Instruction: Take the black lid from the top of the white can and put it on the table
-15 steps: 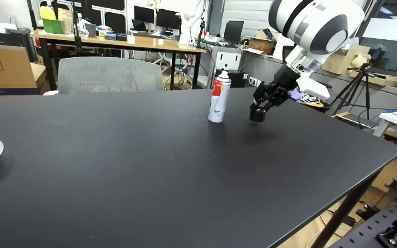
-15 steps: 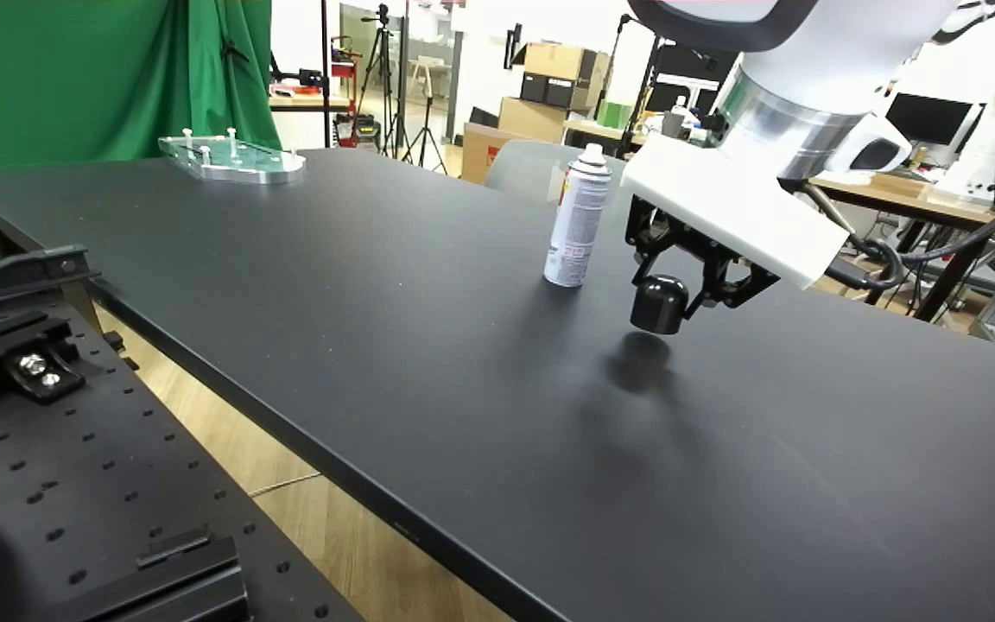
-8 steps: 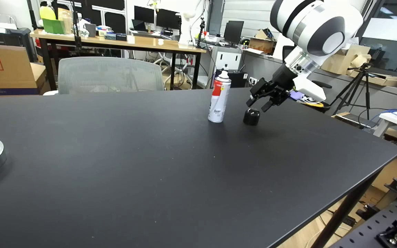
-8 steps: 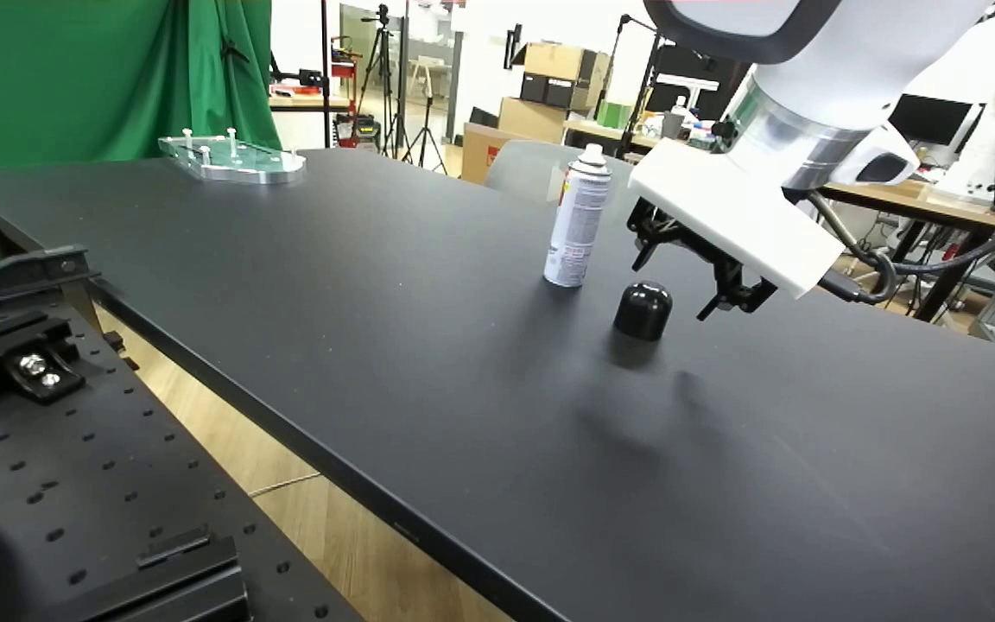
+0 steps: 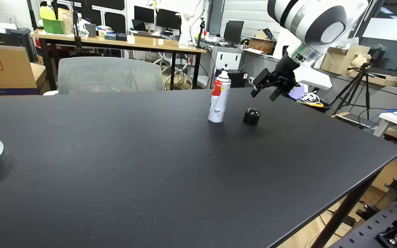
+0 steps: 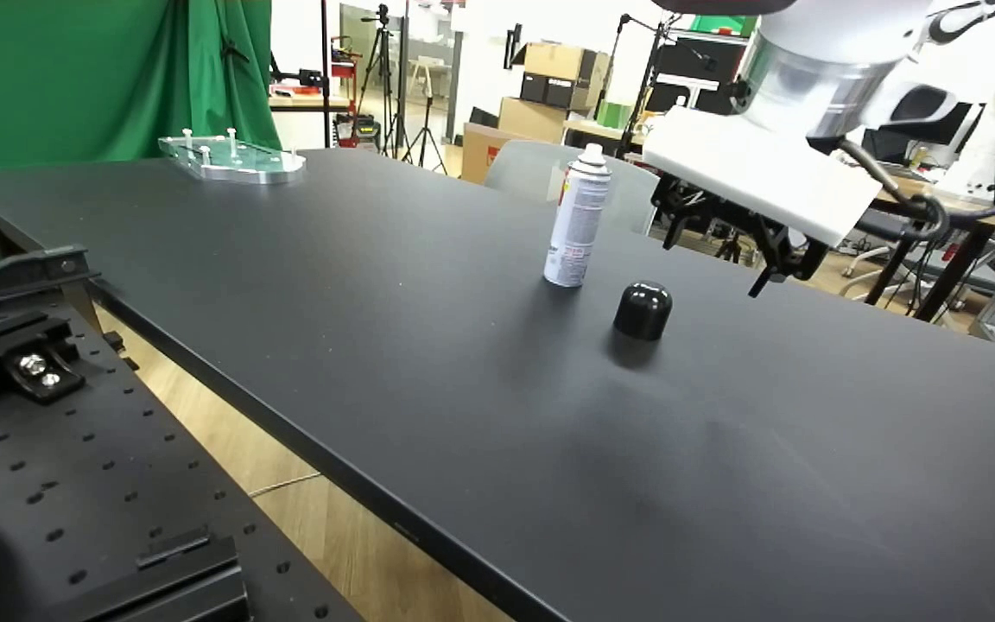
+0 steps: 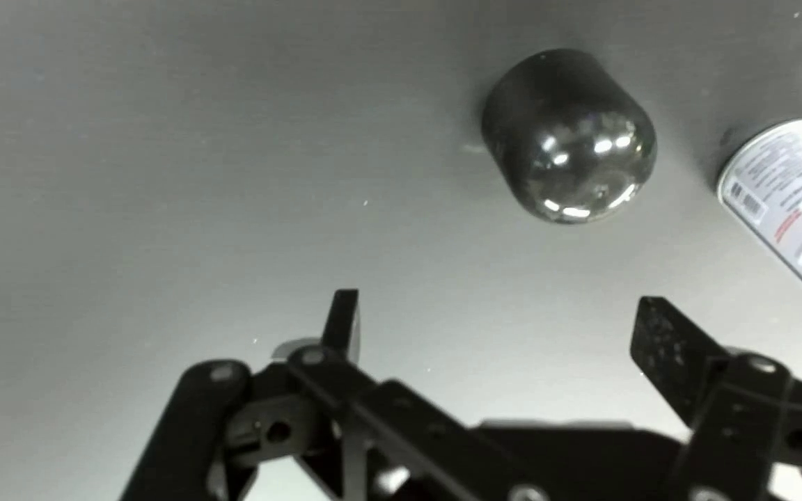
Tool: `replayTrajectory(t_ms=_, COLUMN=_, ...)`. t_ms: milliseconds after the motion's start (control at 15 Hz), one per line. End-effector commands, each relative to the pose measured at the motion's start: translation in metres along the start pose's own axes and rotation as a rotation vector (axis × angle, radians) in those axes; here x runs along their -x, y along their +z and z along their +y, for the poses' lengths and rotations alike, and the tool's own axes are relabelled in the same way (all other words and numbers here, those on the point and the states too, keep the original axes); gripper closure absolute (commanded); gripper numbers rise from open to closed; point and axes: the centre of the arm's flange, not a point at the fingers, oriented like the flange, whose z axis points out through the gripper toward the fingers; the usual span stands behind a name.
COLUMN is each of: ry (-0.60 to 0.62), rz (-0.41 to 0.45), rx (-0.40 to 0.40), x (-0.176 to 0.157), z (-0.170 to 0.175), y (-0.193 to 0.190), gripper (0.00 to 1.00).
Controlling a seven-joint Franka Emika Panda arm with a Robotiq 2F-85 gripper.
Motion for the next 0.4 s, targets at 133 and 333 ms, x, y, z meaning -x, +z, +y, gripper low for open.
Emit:
replayTrajectory(t_ms=133, ry=0.021, rz=-0.028, rx=0.154, x=-0.009, z=-0.044, y=-0.066, gripper=0.0)
replayTrajectory(t_ms=333, ry=0.043, rz=-0.143, rx=0.173, x=-0.004, z=-0.056, y=-0.074, gripper=0.0)
